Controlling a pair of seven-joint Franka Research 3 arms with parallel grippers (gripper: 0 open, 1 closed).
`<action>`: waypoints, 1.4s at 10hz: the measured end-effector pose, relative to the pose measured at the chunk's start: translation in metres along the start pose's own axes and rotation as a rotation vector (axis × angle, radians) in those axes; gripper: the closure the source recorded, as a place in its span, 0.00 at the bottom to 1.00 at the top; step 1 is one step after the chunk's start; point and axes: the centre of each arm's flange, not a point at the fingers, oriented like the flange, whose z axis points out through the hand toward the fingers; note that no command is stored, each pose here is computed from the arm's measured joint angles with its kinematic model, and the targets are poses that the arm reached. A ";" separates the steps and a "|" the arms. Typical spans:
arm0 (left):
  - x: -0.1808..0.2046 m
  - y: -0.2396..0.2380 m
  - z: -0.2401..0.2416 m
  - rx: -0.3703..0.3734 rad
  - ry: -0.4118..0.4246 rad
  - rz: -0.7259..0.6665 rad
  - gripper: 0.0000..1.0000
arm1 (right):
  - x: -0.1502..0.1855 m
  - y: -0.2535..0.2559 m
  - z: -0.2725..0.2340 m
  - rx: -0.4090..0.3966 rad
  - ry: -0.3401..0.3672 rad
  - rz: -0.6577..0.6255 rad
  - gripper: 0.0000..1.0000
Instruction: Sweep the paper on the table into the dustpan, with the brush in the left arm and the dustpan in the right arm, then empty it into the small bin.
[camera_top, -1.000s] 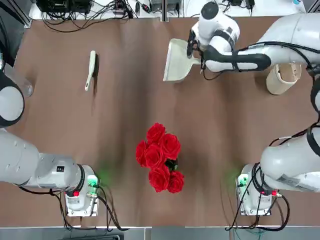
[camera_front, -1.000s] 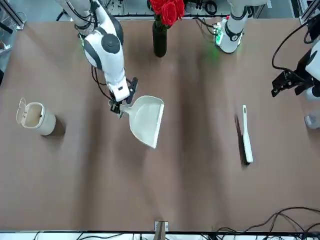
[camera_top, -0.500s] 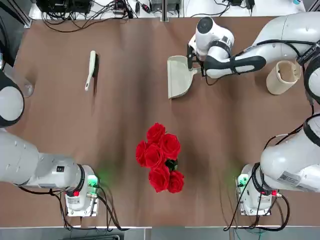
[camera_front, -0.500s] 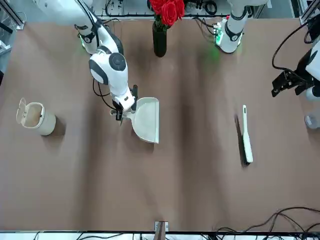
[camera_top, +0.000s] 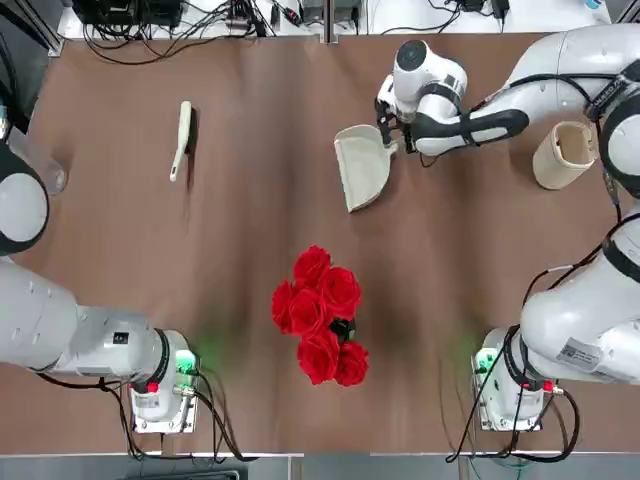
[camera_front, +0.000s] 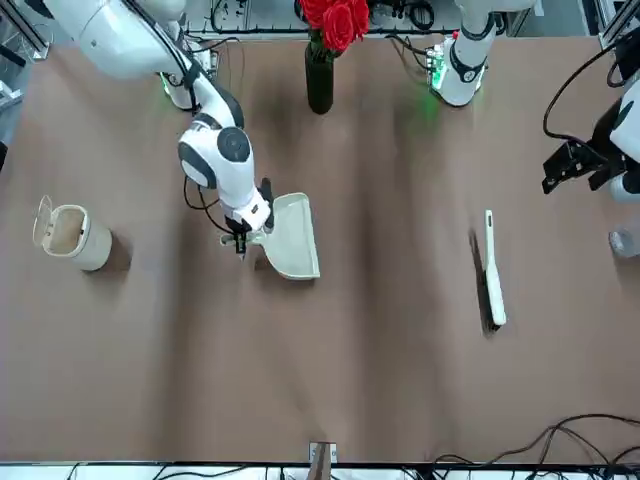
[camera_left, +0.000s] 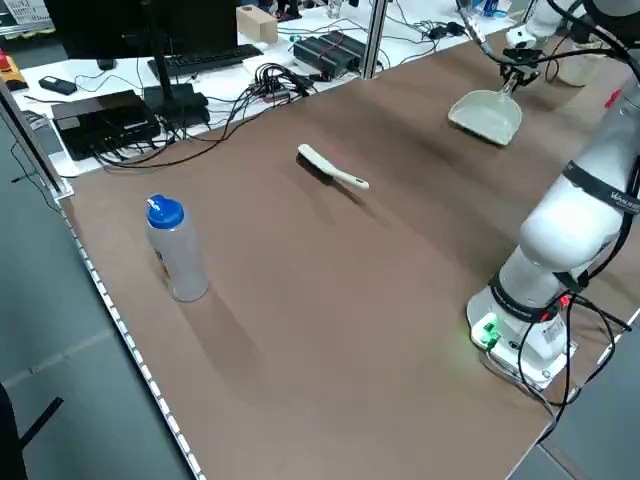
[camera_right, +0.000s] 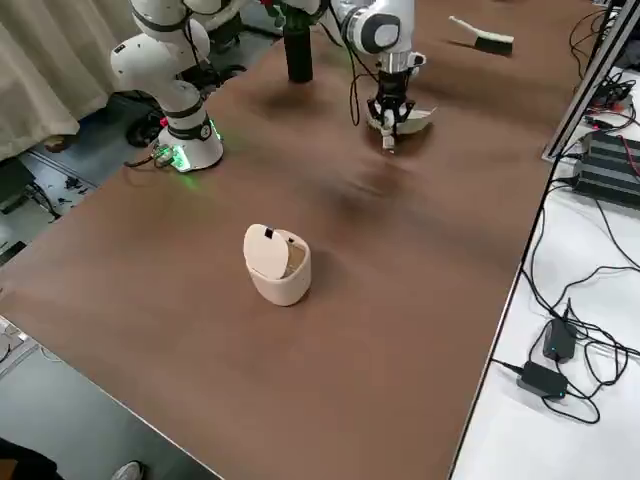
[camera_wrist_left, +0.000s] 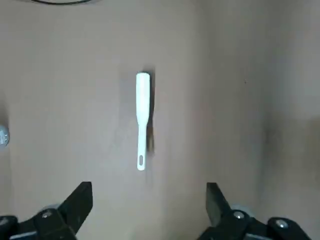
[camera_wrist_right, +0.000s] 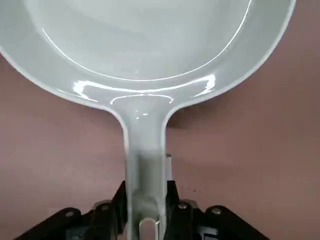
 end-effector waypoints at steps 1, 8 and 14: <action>0.000 0.000 0.001 0.001 -0.004 -0.001 0.00 | -0.007 0.005 0.008 0.006 0.010 -0.029 0.67; 0.000 0.000 0.002 0.001 -0.006 0.000 0.00 | -0.006 0.005 0.016 0.018 0.025 0.034 0.67; 0.000 0.000 0.002 0.001 -0.005 0.000 0.00 | -0.010 0.009 0.023 0.027 0.028 0.045 0.42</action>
